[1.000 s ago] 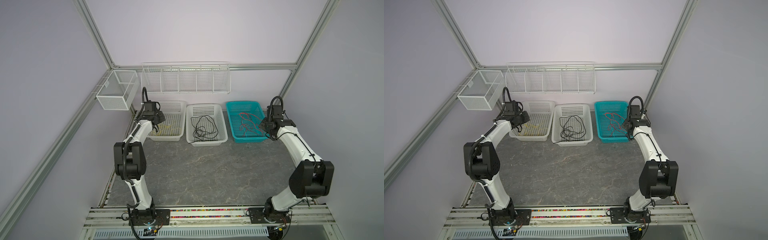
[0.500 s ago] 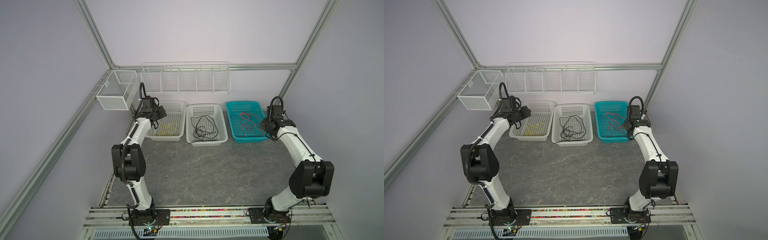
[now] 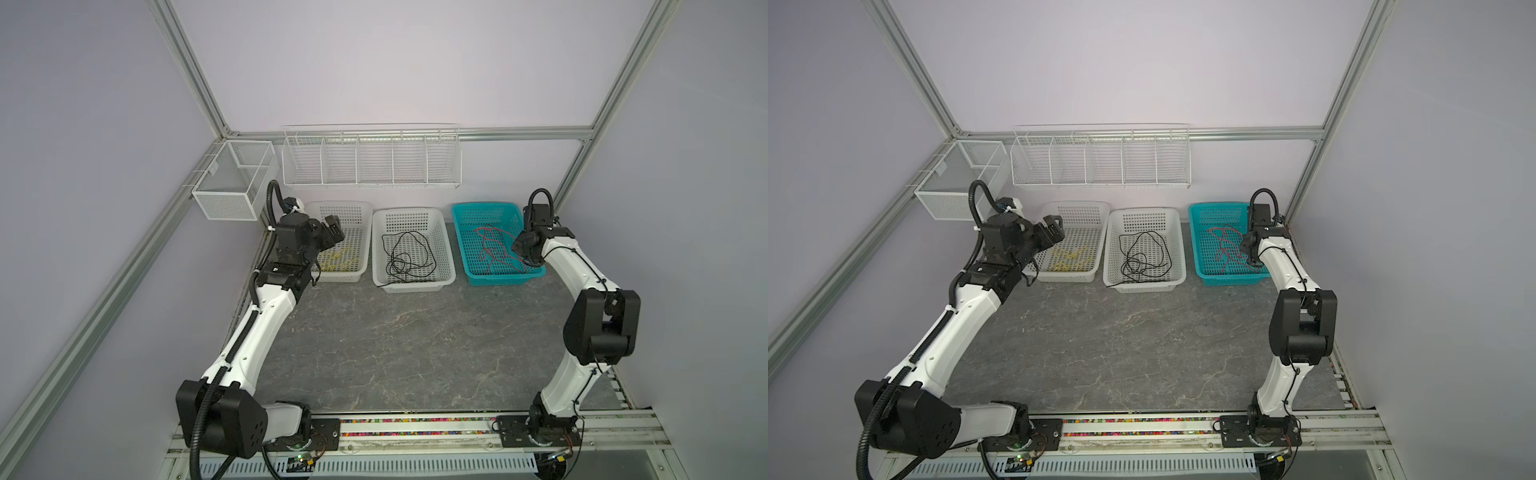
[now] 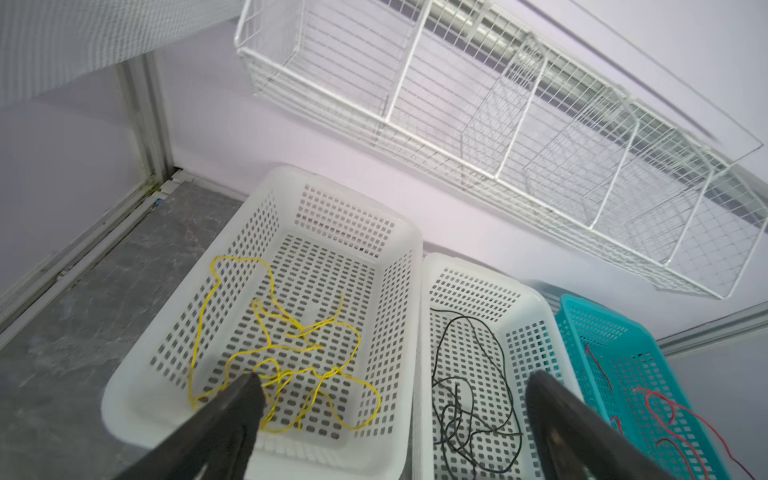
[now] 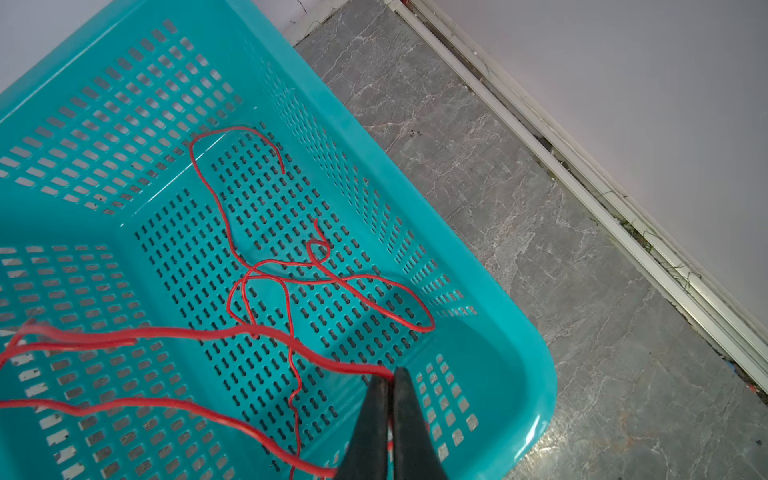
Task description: Untangle the cables
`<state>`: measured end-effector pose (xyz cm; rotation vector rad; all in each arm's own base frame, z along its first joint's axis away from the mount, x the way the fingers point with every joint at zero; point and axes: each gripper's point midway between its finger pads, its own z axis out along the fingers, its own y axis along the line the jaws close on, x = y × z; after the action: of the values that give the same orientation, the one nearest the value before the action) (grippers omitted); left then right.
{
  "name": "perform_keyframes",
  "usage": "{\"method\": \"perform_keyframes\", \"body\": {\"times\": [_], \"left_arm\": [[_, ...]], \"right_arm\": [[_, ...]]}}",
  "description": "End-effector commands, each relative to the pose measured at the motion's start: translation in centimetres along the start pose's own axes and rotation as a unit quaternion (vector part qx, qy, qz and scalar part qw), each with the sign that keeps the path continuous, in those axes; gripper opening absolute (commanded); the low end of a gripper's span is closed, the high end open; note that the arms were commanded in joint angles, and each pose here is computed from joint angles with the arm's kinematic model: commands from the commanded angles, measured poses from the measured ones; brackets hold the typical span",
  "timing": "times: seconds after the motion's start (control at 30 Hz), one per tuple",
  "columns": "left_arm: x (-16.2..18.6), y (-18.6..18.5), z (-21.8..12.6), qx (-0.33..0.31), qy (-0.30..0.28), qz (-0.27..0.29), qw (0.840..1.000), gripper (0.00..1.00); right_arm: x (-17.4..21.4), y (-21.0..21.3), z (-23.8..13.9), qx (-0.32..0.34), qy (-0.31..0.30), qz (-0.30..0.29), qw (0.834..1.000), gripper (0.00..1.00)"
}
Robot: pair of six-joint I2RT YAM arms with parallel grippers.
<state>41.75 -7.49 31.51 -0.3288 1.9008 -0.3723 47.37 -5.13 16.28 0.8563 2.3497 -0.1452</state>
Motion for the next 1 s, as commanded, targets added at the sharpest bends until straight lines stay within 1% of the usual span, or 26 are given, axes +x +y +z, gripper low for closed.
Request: {"method": "perform_keyframes", "body": {"times": [0.0,0.07,0.13,0.33,0.43,0.57,0.67,0.73,0.83,0.9,0.93,0.97], "left_arm": [[0.0,0.9,-1.7,-0.011,-0.022,-0.012,1.000,0.99],[0.7,1.4,-2.5,-0.014,-0.016,-0.011,1.000,0.99],[1.1,1.6,-3.2,-0.016,-0.012,-0.012,1.000,0.99],[1.6,1.9,-4.7,-0.012,-0.010,-0.014,1.000,0.99],[2.0,2.0,-5.0,-0.010,-0.003,-0.013,1.000,0.99],[2.9,2.6,-5.1,-0.022,0.012,-0.004,1.000,0.99],[3.5,3.3,-5.3,-0.036,0.022,0.004,0.999,0.99],[3.9,3.6,-5.5,-0.041,0.026,0.009,0.999,0.99],[4.3,4.3,-6.1,-0.057,0.031,0.006,0.998,0.99],[4.6,4.9,-6.5,-0.069,0.036,0.009,0.997,0.99],[4.7,5.3,-6.8,-0.078,0.033,0.007,0.996,0.99],[5.1,5.9,-7.0,-0.087,0.029,0.004,0.996,0.99]], "right_arm": [[-0.7,0.4,-0.2,-0.005,0.002,-0.012,1.000,0.06],[-0.3,0.6,0.1,-0.011,0.011,-0.005,1.000,0.06],[-0.5,0.4,-0.1,-0.007,0.008,-0.008,1.000,0.08],[-1.5,0.5,-1.4,-0.017,-0.006,-0.016,1.000,0.21],[-2.0,1.0,-2.4,-0.034,-0.008,-0.017,0.999,0.31],[-2.9,1.7,-4.7,-0.067,-0.020,-0.014,0.997,0.51],[-3.1,2.1,-7.0,-0.103,-0.031,-0.014,0.994,0.59],[-2.9,2.6,-8.7,-0.136,-0.045,-0.021,0.990,0.65],[-2.8,2.9,-11.9,-0.187,-0.093,-0.040,0.977,0.73],[-2.4,2.6,-13.8,-0.215,-0.137,-0.056,0.965,0.95],[-2.3,2.2,-14.9,-0.226,-0.165,-0.062,0.958,0.89],[-2.1,1.8,-15.7,-0.232,-0.193,-0.071,0.951,0.88]]}}
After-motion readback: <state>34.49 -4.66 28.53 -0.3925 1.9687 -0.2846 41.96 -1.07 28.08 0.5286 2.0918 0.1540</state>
